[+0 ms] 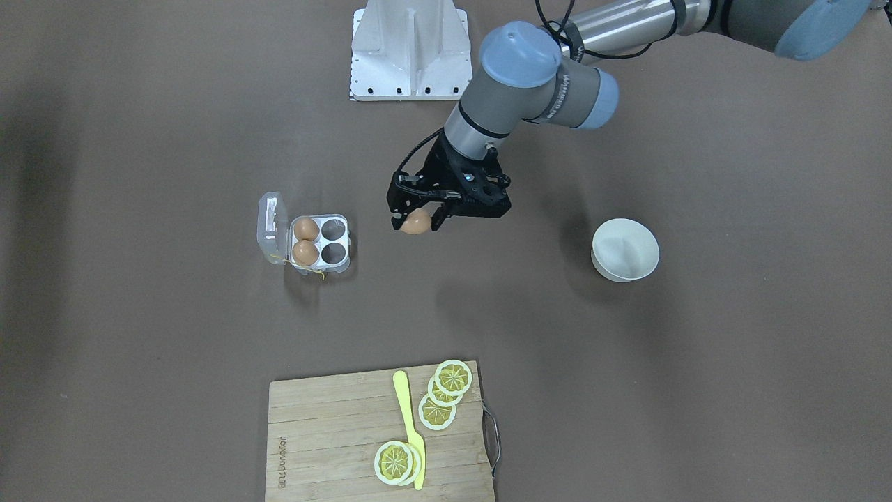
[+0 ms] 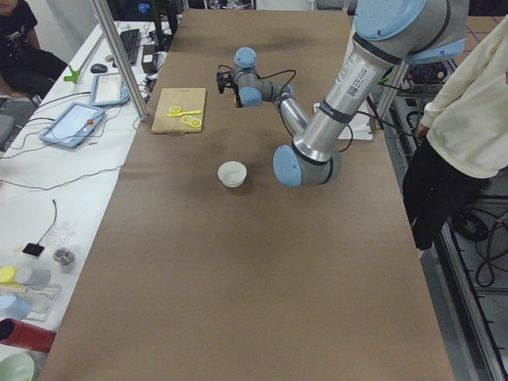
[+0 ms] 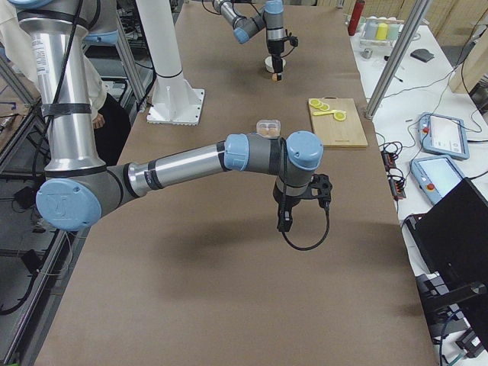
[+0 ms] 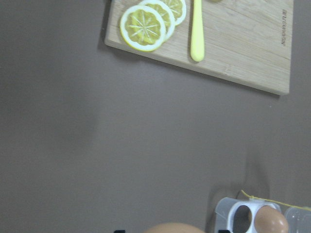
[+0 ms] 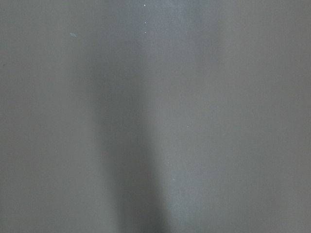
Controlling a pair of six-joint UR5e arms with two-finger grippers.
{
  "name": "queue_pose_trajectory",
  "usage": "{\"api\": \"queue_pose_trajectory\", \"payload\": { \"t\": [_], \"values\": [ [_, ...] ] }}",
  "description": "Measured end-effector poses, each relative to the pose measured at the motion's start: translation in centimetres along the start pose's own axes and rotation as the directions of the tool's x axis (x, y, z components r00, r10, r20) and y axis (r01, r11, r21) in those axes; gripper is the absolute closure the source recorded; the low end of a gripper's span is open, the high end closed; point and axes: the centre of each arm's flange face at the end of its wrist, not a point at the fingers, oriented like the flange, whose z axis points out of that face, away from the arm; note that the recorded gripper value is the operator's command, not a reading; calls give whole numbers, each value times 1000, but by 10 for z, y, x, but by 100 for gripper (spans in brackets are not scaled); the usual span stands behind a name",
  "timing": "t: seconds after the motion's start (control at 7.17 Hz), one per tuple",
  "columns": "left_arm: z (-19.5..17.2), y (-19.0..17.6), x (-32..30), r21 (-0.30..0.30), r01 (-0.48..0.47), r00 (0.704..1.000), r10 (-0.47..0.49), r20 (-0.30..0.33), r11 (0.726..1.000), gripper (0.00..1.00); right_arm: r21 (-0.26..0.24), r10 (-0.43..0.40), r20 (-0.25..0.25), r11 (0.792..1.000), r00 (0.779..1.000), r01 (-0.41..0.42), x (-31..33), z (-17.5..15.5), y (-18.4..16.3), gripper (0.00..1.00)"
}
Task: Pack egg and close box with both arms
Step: 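Lift the egg with the left gripper and carry it to the egg box, then lower the egg into the empty cup and open the left gripper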
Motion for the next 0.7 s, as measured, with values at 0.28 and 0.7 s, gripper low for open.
{"api": "queue_pose_trajectory", "payload": {
  "t": [0.28, 0.7],
  "values": [
    [44, 43, 29, 60, 11, 998, -7, -65, 998, 62, 1, 20, 3, 1000, 1000, -20, -3, 1, -1, 0],
    [75, 88, 49, 89, 8, 997, -1, -82, 996, 62, 0, 27, 5, 1000, 1000, -27, -3, 1, 0, 0]
  ]
}}
